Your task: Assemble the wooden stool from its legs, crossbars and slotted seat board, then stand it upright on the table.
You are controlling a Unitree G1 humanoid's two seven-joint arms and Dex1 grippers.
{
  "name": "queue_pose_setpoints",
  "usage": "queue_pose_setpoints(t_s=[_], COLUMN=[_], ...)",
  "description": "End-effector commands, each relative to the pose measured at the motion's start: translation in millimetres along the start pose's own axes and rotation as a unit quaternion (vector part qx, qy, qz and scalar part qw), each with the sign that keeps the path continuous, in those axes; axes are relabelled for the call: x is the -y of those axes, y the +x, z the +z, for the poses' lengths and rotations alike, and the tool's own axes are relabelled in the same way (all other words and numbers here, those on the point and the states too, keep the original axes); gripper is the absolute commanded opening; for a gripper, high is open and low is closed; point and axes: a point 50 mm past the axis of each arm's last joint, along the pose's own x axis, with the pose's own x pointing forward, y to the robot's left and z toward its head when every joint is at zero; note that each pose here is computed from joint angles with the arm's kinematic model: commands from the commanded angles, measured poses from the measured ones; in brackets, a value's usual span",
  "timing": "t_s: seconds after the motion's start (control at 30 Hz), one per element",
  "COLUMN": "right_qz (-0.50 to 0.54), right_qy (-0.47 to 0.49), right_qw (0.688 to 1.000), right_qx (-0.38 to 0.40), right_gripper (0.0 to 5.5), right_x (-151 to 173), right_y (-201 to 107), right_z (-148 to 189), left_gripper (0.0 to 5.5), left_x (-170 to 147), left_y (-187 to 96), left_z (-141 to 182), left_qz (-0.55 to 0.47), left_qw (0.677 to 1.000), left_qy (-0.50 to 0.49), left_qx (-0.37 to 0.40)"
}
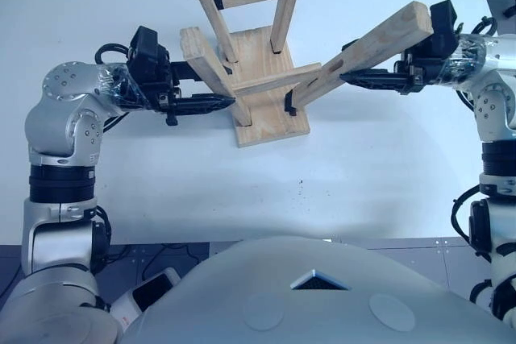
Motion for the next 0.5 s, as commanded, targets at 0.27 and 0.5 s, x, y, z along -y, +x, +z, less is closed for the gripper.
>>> queue_pose_setpoints(t_s=[0.27,0.5], right_qz=[0.049,0.058], right_qy=[0.055,0.059], right_qw=[0.991,0.99], right_qx=[-0.113,-0.112], right_gripper=[2.02,2.02], right_x=[-11,-23], right_y=[-15,-11], right_z=[-20,-24], left_gripper=[2.24,2.24], left_x=[2,5], left_y=[6,7], left_z=[2,0], left_qz=[-0.04,-0.045], left_qw=[0.999,0.999], left_qy=[-0.001,-0.002], left_qx=[-0.001,0.004])
